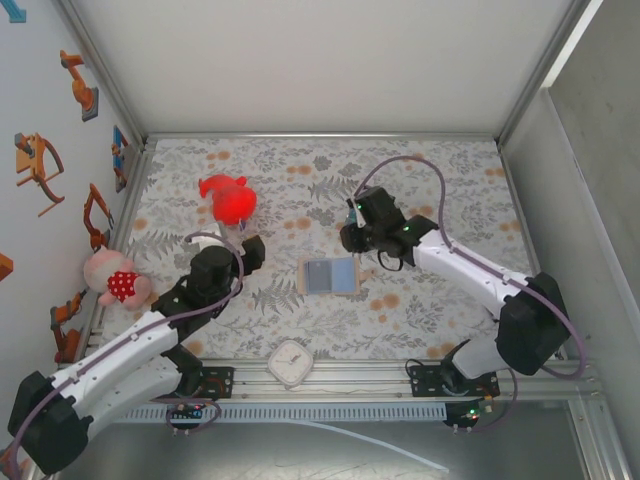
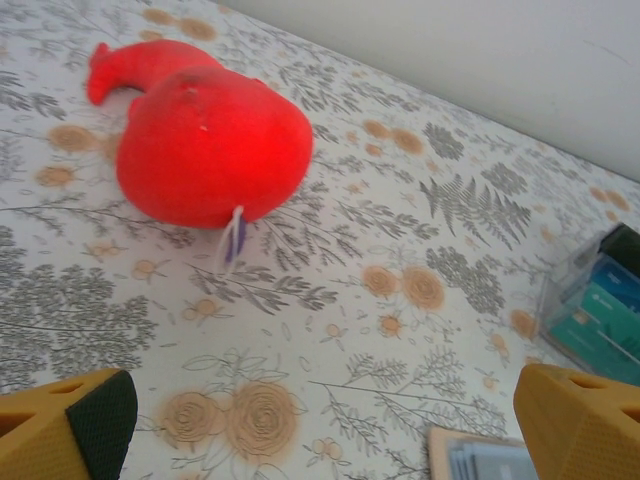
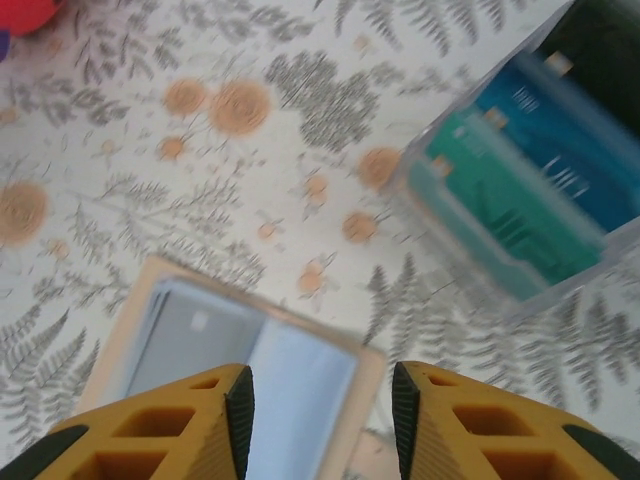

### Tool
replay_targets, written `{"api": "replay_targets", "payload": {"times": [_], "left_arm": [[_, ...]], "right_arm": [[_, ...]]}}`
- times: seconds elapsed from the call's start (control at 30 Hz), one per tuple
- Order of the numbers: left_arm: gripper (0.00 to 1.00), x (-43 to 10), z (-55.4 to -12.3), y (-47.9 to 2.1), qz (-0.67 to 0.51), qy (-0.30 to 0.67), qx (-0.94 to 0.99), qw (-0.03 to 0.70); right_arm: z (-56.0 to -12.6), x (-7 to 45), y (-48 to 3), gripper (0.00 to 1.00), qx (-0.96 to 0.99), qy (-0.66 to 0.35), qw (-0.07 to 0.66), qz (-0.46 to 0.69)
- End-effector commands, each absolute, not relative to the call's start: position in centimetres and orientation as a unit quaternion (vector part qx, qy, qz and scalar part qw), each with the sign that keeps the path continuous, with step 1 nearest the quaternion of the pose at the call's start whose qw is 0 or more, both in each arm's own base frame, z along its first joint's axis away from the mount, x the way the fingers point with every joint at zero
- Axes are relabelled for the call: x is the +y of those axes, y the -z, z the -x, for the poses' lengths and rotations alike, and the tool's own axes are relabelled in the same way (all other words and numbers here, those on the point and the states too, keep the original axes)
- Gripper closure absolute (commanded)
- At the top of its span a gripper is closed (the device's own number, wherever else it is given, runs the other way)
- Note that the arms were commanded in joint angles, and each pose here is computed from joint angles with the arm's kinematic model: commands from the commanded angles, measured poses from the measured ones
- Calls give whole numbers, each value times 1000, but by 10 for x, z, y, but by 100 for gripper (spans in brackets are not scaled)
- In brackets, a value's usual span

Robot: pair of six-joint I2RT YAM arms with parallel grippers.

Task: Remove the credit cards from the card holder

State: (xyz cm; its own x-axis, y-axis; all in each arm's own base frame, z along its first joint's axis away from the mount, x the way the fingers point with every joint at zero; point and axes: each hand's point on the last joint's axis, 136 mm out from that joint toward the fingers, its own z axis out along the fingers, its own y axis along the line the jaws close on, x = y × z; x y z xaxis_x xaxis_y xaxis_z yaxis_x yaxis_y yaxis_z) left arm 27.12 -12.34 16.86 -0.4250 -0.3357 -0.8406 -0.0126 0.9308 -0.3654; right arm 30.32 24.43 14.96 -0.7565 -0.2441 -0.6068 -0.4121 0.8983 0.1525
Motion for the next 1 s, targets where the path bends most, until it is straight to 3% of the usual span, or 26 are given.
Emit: {"api": "replay_targets", "payload": {"times": [0.0,0.27,0.57,0.97], "left_arm": [[3,-100,-266,-168,142,127,819,541],[3,-75,-254,-161,160,88,817,546],[3,-61,-244,-155,181,107,789,578],[3,-38,-229,-155,201,91,776,591]], "right_arm": [[-291,249,-133,59,940,-119,287,138],[-271,280,-101,59,954,-111,248,127],[-262,303,-73,59,960,-112,216,140],[-256,320,-59,59,961,-121,196,153]]}}
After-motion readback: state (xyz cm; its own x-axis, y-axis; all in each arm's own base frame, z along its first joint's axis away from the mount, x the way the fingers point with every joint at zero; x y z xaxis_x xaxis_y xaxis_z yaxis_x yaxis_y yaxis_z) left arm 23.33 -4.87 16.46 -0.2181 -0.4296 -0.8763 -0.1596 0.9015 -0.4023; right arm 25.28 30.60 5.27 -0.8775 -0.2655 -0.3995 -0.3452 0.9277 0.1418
